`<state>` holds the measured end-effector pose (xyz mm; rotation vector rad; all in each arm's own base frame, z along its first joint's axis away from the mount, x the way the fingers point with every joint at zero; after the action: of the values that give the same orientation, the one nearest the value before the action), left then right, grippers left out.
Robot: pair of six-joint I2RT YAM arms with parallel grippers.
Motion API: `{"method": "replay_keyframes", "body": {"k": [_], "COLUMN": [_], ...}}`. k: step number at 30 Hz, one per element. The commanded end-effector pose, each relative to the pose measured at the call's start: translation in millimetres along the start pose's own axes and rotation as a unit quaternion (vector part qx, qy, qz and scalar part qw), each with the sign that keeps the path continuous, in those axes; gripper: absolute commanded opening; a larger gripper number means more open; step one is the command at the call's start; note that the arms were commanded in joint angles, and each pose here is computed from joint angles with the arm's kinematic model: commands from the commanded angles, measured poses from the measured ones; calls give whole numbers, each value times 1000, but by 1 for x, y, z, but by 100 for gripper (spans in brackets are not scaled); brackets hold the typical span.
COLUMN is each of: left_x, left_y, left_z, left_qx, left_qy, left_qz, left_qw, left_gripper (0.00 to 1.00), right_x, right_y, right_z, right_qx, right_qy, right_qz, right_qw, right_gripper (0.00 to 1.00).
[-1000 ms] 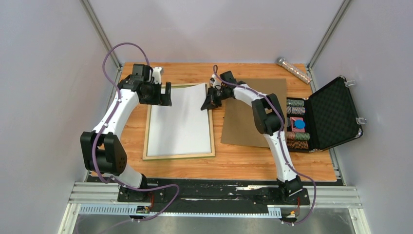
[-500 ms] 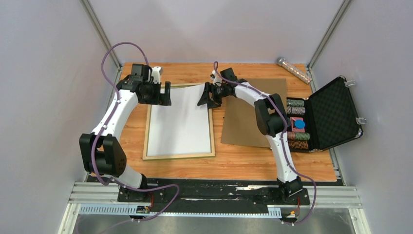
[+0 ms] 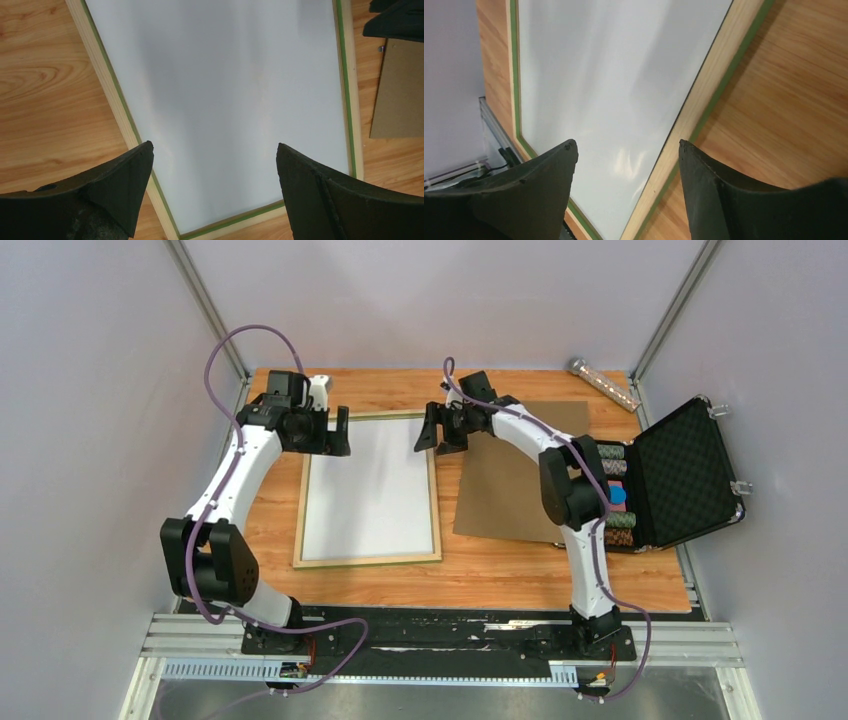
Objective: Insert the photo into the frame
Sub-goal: Turn over the photo from the photo frame, then pick up the photo frame item at the center of the board.
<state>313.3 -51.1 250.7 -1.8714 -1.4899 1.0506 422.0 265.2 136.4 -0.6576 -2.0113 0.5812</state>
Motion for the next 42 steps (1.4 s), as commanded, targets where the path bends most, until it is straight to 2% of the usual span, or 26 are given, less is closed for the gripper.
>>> {"method": "replay_keyframes", "body": {"k": [1, 8, 13, 14, 23, 27, 32, 36, 42], "left_x": [1, -7, -17, -26, -93, -126, -163, -192, -216], "left_y": [-20, -35, -40, -42, -28, -3, 49, 88, 148], "left_z": [-10, -9, -1, 0, -1, -8, -5, 0, 10], "left_qx": [-49, -77, -95, -101, -117, -103, -48, -13, 39], "left_qy": [19, 42, 50, 57, 145, 159, 172, 184, 153], "left_qz": [-8, 26, 84, 113, 170, 195, 221, 237, 241], "left_qw": [999, 996, 991, 987, 968, 962, 959, 954, 958], "left_gripper": [100, 100, 100, 100, 100, 100, 100, 100, 100], "right_x": [25, 28, 19, 14, -11, -29, -50, -68, -101], "right_y": [-51, -108, -145, -171, -268, -295, -314, -319, -317], "right_z": [-14, 13, 33, 39, 78, 104, 130, 145, 159], "right_qx": [-60, -82, -99, -119, -200, -214, -222, -215, -194], "right_qy": [-101, -183, -176, -172, -133, -116, -66, -25, 31], "right_qz": [69, 175, 215, 222, 236, 269, 297, 304, 290], "right_qw": [991, 964, 956, 952, 942, 932, 926, 928, 937], "right_gripper": [73, 76, 86, 87, 87, 87, 86, 85, 81]}}
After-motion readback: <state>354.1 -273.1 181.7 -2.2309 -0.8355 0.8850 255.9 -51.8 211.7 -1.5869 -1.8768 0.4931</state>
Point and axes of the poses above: each gripper's point midway between its finger pads, its own y axis out along the fingers, its own x axis along the line the jaws close on, z = x × y, the point moved 9 cm from there along -y, back along the fingers, and after that the axes turned 8 degrees about -y, right-handed, at the moved point
